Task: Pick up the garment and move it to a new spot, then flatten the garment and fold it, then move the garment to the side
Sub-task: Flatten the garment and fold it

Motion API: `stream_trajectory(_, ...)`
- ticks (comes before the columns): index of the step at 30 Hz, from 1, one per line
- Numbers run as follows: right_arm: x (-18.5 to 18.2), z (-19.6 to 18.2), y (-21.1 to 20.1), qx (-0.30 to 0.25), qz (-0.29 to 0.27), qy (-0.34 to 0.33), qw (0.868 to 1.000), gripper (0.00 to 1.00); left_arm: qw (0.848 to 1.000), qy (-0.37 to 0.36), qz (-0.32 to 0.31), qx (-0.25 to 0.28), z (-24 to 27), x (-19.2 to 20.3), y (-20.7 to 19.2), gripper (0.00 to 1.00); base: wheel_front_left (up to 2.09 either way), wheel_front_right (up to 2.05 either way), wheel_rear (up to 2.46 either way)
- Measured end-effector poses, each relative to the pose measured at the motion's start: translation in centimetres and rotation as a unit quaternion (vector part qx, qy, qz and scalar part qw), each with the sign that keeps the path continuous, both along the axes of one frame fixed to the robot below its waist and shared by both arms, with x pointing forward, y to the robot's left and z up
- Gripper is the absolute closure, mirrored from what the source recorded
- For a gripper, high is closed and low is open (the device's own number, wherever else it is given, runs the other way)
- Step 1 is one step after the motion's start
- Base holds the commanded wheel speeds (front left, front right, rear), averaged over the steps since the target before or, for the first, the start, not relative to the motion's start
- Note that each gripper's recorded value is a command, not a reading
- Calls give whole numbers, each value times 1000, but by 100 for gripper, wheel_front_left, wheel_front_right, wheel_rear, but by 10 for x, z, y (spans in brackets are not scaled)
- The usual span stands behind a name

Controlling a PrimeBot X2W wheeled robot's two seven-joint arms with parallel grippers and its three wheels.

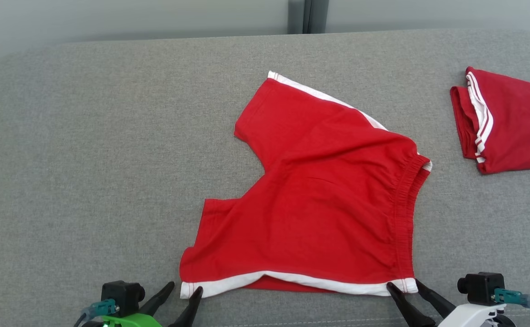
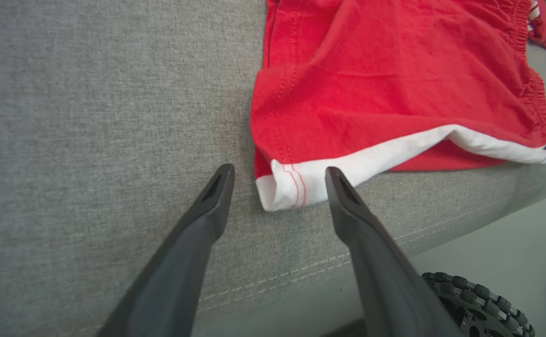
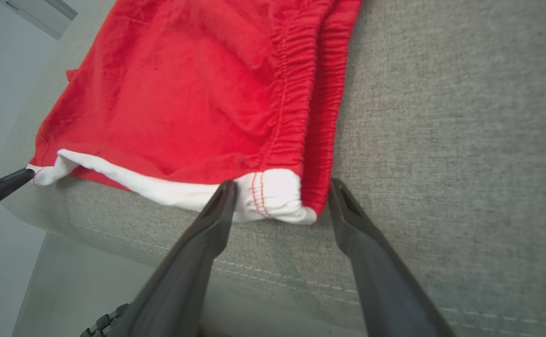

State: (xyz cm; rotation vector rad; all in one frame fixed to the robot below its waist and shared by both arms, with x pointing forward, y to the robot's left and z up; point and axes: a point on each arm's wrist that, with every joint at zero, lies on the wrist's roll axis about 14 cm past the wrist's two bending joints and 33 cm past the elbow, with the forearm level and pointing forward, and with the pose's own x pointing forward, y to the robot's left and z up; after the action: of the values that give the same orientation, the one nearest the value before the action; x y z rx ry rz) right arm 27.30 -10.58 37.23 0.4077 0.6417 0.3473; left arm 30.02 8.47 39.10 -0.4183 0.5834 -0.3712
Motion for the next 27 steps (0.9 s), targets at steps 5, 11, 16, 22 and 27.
stream_trajectory(5,5,3,2,3,2,-6,1000,95,1000,2,-5,-1,-2,0,-2,98,0,0,0)
stream_trajectory(11,5,4,2,7,0,-6,1000,100,1000,2,-14,-3,-2,1,-5,100,0,0,0)
stream_trajectory(16,7,7,1,7,0,-12,1000,100,1000,-10,-10,-6,4,4,-3,100,0,0,0)
stream_trajectory(22,12,16,0,14,-3,-32,999,100,999,-36,5,-14,15,13,3,100,0,0,0)
stream_trajectory(27,25,36,1,38,-20,-72,997,100,996,-82,23,-29,40,31,8,100,0,0,0)
